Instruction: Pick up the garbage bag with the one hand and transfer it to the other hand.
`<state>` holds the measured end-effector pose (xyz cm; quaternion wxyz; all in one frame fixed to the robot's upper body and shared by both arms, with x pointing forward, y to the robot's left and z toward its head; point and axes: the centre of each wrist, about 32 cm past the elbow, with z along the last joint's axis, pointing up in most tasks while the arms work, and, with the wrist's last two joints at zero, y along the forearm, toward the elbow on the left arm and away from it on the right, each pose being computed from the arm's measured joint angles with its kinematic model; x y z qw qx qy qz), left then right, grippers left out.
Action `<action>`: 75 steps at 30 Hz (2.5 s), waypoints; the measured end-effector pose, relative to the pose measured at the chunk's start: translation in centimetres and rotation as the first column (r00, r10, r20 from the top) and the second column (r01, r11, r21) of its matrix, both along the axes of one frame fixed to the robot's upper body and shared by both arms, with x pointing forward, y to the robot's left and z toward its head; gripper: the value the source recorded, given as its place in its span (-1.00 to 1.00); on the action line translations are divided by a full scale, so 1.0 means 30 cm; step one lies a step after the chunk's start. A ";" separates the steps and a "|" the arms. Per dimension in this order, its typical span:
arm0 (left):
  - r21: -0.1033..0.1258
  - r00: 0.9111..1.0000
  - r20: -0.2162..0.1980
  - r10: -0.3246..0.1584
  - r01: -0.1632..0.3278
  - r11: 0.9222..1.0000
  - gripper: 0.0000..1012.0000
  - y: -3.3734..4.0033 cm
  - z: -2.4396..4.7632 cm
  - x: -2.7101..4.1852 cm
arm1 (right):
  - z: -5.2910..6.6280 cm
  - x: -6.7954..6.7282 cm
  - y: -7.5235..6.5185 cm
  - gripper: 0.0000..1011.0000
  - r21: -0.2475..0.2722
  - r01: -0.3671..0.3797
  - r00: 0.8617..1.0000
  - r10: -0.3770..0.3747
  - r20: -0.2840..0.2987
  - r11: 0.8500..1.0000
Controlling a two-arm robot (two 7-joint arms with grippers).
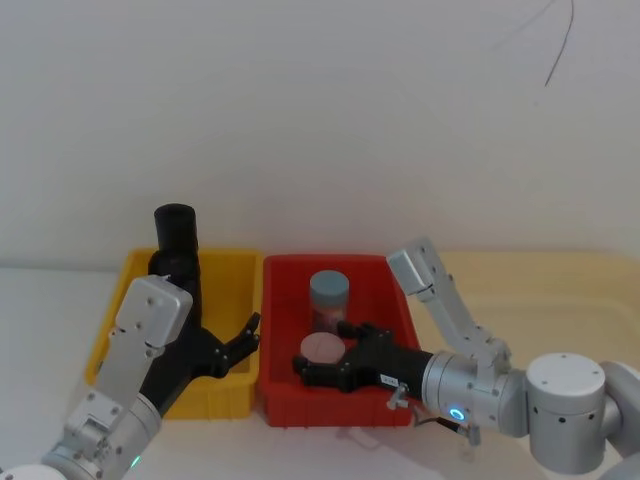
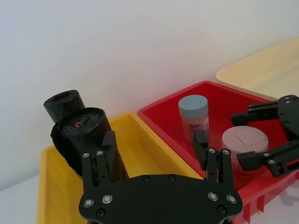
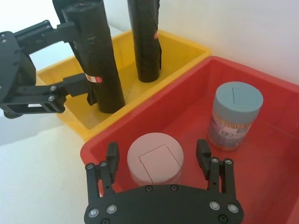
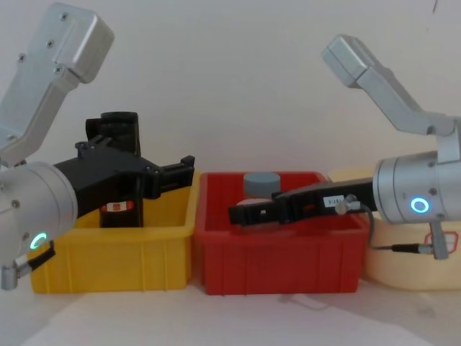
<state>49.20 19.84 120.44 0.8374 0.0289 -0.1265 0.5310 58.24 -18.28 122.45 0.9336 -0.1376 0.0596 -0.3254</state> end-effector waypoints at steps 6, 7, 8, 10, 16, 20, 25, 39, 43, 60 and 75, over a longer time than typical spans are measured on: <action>0.000 1.000 0.000 0.000 0.000 1.000 0.98 0.000 0.000 0.000 | -0.010 0.007 -0.002 0.98 0.002 -0.002 1.000 0.002 -0.017 1.000; 0.000 1.000 0.000 0.000 0.000 1.000 0.98 0.000 0.000 0.000 | -0.010 0.008 -0.002 0.98 0.003 -0.002 1.000 0.002 -0.019 1.000; 0.000 1.000 0.000 0.000 0.000 1.000 0.98 0.000 0.000 0.000 | -0.012 0.010 -0.002 0.98 0.004 -0.003 1.000 0.003 -0.024 1.000; 0.000 1.000 0.000 0.000 0.000 1.000 0.98 0.000 0.000 0.000 | -0.014 0.011 -0.002 0.98 0.005 -0.004 1.000 0.004 -0.028 1.000; 0.000 1.000 0.000 0.000 0.000 1.000 0.98 0.000 0.000 0.000 | -0.019 0.016 -0.004 0.98 0.007 -0.005 0.999 0.005 -0.039 1.000; 0.000 1.000 0.000 0.000 0.000 1.000 0.98 0.000 0.000 0.000 | -0.022 0.018 -0.005 0.81 0.010 -0.006 0.999 0.006 -0.044 1.000; 0.000 1.000 0.000 0.000 0.000 1.000 0.98 0.000 0.000 0.000 | -0.023 0.020 -0.005 0.58 0.011 -0.008 0.999 0.008 -0.048 1.000; 0.000 1.000 0.000 0.000 0.000 1.000 0.98 0.000 0.000 0.000 | -0.025 0.023 -0.007 0.32 0.011 -0.007 0.999 0.008 -0.053 1.000; 0.000 1.000 0.000 0.000 0.000 1.000 0.98 0.000 0.000 0.000 | -0.026 0.023 -0.007 0.32 0.011 -0.008 0.999 0.008 -0.054 1.000; 0.000 1.000 0.000 0.000 0.000 1.000 0.98 0.000 0.000 0.000 | 0.005 -0.009 -0.021 0.32 0.032 0.000 0.999 -0.001 0.034 0.999; 0.000 1.000 0.000 0.000 0.000 1.000 0.98 0.000 0.000 0.000 | 0.121 -0.064 -0.083 0.32 0.072 0.069 0.970 -0.084 0.229 0.995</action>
